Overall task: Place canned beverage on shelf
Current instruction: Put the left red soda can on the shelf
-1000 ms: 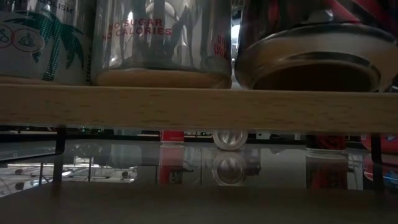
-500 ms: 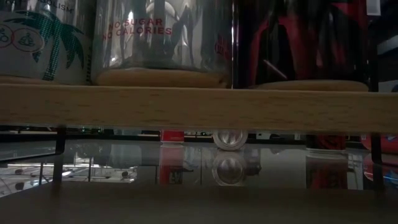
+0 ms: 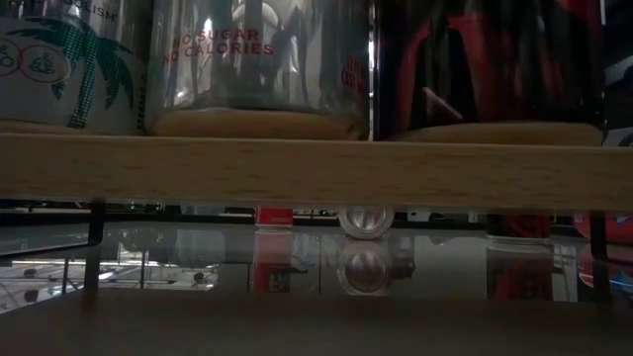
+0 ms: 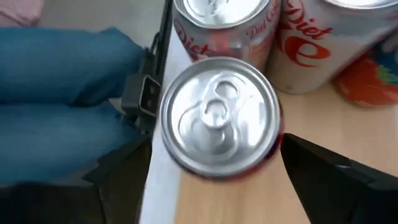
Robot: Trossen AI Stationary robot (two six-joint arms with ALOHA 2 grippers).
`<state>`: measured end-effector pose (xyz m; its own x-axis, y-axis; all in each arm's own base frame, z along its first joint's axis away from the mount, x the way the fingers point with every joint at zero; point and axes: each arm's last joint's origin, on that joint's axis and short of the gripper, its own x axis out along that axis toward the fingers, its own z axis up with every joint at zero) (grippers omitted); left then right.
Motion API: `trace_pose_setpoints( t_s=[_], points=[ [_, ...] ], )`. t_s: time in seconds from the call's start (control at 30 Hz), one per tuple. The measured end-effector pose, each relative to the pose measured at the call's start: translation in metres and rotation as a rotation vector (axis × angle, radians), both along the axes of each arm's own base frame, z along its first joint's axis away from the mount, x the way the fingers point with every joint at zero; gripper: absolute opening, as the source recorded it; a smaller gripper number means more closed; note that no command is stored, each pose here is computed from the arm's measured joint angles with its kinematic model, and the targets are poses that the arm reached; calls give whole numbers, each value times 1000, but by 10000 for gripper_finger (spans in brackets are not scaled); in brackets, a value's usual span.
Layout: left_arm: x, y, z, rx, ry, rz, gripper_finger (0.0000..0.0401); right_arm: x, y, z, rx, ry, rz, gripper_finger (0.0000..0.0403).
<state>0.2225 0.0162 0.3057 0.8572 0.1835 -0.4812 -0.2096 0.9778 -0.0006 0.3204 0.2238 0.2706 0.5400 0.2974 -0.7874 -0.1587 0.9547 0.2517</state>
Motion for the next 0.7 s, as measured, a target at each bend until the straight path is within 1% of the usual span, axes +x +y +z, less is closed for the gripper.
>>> trace_pose_setpoints(
  t_s=[0.13, 0.33, 0.5, 0.63, 0.7],
  points=[
    [0, -1, 1, 1, -9, -5, 387, -3, -3, 15, -68, 25, 1, 347],
    [5, -15, 9, 6, -106, -60, 387, -10, -11, 31, -198, 60, -23, 347],
    [8, -36, 20, 25, -229, -90, 387, -16, -16, 31, -280, 105, 1, 347],
    [7, -56, 29, 24, -319, -126, 385, -19, -19, 30, -319, 144, 9, 347],
    [5, -66, 32, 10, -353, -158, 379, -19, -19, 30, -330, 136, 1, 347]
  ],
)
